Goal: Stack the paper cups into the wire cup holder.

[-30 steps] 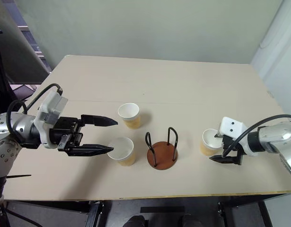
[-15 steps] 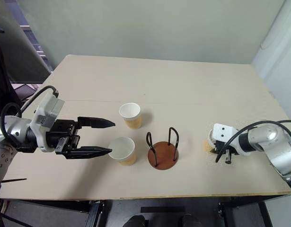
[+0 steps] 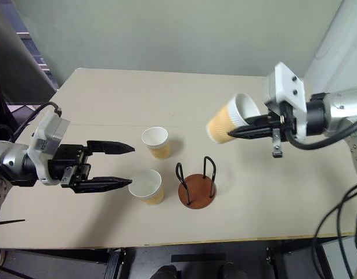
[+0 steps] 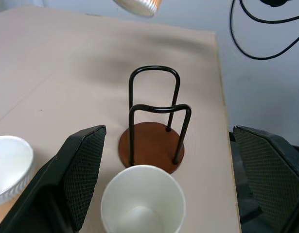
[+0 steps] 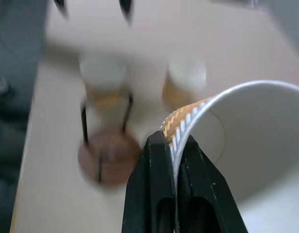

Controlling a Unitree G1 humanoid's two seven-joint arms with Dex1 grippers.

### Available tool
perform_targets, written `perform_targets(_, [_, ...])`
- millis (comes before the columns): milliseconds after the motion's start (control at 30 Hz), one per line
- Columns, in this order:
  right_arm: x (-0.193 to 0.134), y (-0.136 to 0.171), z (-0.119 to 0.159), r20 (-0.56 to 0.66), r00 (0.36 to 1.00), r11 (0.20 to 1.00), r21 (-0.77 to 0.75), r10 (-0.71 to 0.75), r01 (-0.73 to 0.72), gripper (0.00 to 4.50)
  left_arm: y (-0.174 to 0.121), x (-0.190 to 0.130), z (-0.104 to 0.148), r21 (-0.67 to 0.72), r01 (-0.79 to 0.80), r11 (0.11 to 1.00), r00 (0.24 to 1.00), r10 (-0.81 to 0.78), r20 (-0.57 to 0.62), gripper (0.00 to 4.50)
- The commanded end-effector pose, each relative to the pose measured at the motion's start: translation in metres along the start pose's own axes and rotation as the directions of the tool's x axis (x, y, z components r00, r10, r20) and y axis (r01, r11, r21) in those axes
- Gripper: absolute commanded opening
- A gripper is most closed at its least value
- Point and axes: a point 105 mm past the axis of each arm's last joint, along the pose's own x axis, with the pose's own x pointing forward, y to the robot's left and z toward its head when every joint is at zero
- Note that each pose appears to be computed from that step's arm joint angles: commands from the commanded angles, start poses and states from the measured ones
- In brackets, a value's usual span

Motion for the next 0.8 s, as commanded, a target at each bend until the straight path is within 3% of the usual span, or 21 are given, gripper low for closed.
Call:
perform_targets(33, [0.029, 0.02, 0.01, 0.039, 0.991, 0.992, -0.025, 0.125, -0.124, 0.05, -0.001, -0.007, 0.007, 0.049, -0.037, 0.998, 0.999, 0.038, -0.006, 4.5])
perform_targets(167, [0.046, 0.029, -0.009, -0.03, 0.985, 0.985, -0.015, 0.172, -0.172, 0.05, -0.004, -0.006, 0.006, 0.048, -0.04, 0.998, 0.999, 0.04, 0.0, 4.5])
perform_targets(500, [0.049, 0.032, -0.034, -0.143, 0.967, 0.975, -0.039, 0.211, -0.219, 0.05, -0.01, -0.009, 0.005, 0.043, -0.071, 0.997, 0.997, 0.071, -0.004, 4.5])
perform_targets(800, [0.052, 0.033, -0.037, -0.171, 0.96, 0.968, -0.081, 0.221, -0.237, 0.05, -0.011, -0.009, 0.005, 0.044, -0.073, 0.996, 0.997, 0.073, -0.006, 4.5])
